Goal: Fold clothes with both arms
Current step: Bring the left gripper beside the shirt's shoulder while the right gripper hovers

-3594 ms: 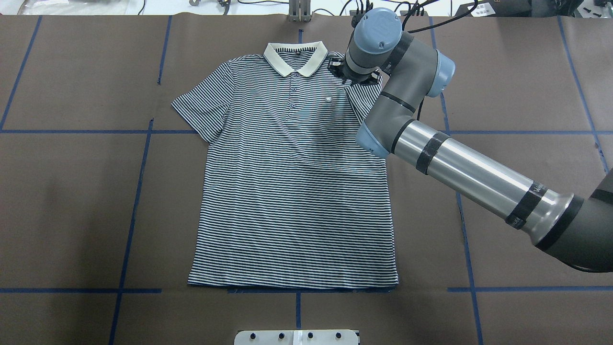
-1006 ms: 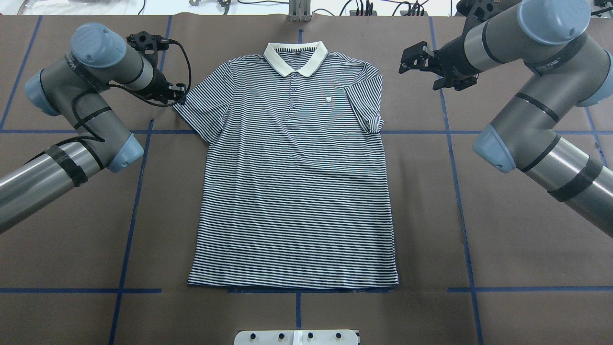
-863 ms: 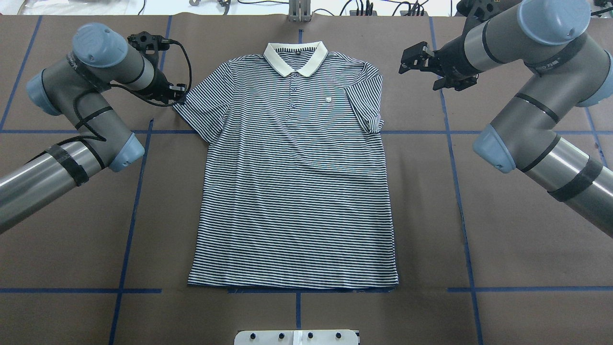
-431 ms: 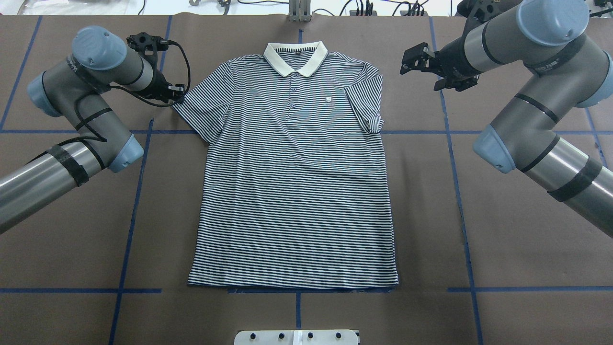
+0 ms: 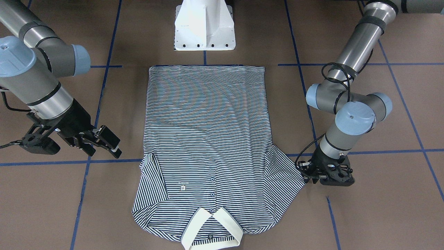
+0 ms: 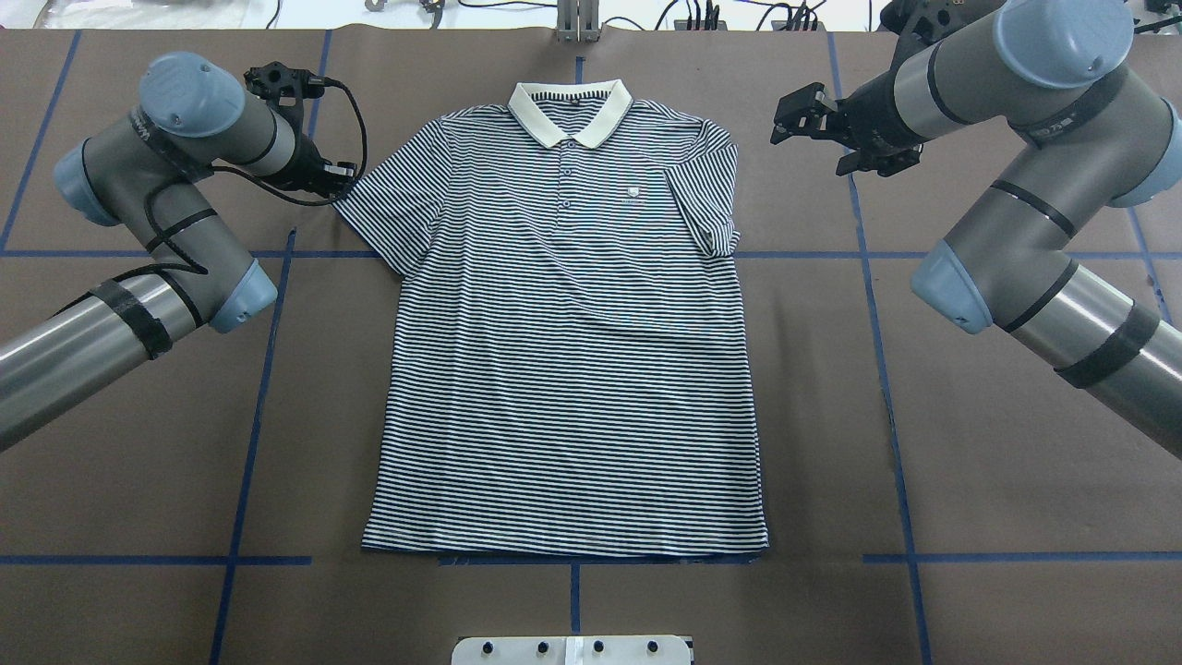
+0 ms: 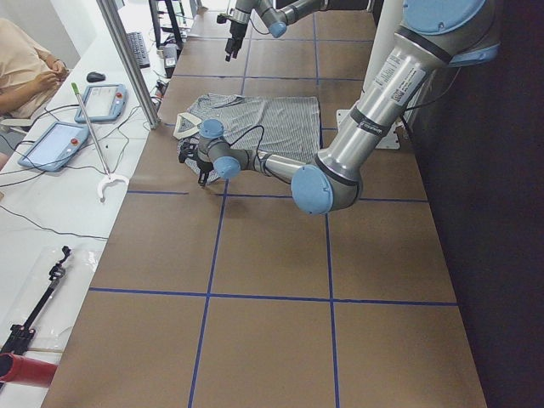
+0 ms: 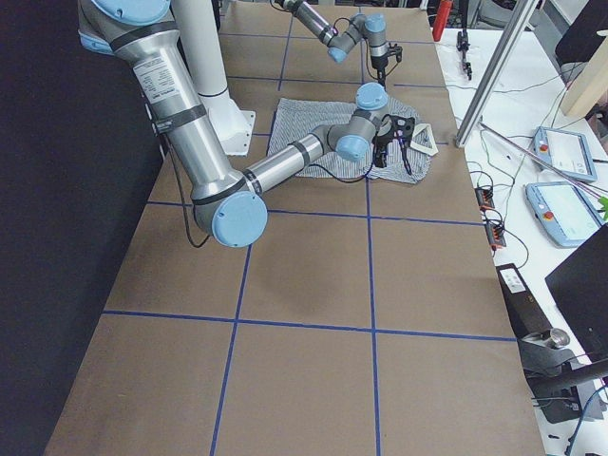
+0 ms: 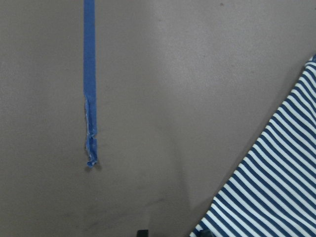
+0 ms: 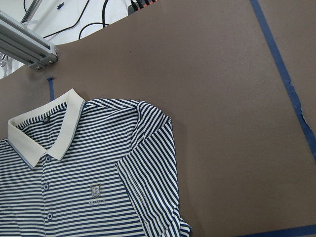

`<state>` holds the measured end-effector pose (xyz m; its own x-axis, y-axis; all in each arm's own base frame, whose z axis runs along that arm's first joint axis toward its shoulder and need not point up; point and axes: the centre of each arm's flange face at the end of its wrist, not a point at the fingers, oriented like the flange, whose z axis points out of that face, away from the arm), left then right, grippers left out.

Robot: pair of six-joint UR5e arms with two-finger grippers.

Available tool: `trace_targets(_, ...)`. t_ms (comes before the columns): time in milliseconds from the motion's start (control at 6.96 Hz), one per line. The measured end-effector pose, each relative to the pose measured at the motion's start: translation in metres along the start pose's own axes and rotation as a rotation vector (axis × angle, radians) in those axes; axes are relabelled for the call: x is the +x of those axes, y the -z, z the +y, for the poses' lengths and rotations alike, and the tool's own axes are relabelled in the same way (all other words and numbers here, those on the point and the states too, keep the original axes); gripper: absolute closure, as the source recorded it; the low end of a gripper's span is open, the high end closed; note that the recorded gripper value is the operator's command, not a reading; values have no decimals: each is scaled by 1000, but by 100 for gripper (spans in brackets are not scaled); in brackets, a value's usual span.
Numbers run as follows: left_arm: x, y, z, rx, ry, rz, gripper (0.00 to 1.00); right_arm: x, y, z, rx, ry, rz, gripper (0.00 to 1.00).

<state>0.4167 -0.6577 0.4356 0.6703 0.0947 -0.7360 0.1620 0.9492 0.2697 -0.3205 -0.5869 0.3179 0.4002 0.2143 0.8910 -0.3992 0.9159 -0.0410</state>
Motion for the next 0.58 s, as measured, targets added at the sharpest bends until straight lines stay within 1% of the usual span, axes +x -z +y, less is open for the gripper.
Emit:
trace_targets(288,7,5,-3,8,-26,10,100,1,-1,0,0,-2,3,0)
trace_targets(575,28,24,-10,30,-43,44,100,1,-3,0,-2,-1,6,0)
